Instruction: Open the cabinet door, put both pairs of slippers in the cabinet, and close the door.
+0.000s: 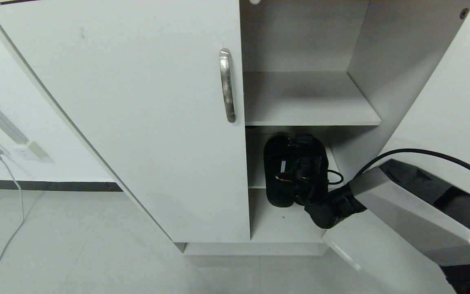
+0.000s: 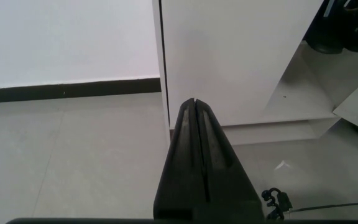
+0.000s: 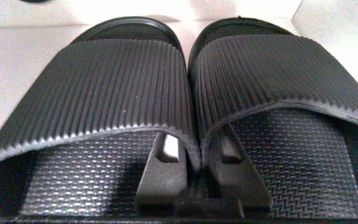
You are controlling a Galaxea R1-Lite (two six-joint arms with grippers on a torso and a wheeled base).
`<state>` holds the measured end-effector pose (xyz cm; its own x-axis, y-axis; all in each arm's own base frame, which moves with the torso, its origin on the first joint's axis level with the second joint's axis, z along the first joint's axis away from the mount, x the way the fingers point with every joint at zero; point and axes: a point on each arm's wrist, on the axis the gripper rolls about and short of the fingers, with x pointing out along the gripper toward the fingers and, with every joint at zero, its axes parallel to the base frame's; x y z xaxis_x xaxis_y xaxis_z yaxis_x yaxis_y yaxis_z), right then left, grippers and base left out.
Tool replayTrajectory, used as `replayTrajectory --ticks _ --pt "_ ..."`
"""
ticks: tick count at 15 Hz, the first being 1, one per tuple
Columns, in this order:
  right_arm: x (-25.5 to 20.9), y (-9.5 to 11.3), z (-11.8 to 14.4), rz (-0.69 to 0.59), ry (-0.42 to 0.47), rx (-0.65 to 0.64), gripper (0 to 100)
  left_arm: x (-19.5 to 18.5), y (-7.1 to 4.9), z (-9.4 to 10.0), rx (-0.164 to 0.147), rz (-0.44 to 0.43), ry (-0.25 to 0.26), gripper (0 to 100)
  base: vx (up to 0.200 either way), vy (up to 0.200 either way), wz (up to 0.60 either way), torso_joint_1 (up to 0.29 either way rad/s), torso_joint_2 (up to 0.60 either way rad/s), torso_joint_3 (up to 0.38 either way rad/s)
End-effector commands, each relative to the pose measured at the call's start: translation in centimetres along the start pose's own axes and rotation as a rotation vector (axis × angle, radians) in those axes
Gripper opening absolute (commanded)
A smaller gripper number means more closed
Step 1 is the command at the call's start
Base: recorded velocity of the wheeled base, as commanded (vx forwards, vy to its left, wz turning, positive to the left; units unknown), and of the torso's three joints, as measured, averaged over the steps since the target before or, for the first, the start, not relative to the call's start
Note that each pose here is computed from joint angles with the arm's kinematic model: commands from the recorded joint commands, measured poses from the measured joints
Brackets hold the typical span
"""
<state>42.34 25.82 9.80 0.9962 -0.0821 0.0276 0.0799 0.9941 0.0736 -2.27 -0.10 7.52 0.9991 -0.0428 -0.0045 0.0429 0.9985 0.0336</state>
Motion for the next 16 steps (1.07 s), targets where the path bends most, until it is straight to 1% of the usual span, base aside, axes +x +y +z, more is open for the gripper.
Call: replayTrajectory --ticks 1,3,12,13,15,16 --pt "1.1 -0.1 0.5 -0.013 -0.012 0.008 0 0.0 0.0 0.0 0.0 0.0 0.002 0 0.0 0.0 0.0 0.0 0.0 0.0" --pt "1.5 0.1 1.1 -0.005 -0.008 0.005 0 0.0 0.0 0.0 0.0 0.0 0.002 0 0.0 0.0 0.0 0.0 0.0 0.0" --pt "1.7 0.1 0.6 -0.006 0.006 -0.004 0 0.0 0.0 0.0 0.001 0.0 0.002 0 0.0 0.0 0.0 0.0 0.0 0.0" --pt "1.7 0.1 0.5 -0.006 0.009 -0.006 100 0.0 0.0 0.0 0.0 0.0 0.002 0 0.0 0.0 0.0 0.0 0.0 0.0" --pt "1.3 -0.1 0.2 -0.006 0.029 -0.015 100 0.0 0.0 0.0 0.001 0.0 0.002 0 0.0 0.0 0.0 0.0 0.0 0.0" --pt "0.5 -0.1 0.5 0.001 0.038 -0.015 100 0.0 0.0 0.0 0.001 0.0 0.002 0 0.0 0.0 0.0 0.0 0.0 0.0"
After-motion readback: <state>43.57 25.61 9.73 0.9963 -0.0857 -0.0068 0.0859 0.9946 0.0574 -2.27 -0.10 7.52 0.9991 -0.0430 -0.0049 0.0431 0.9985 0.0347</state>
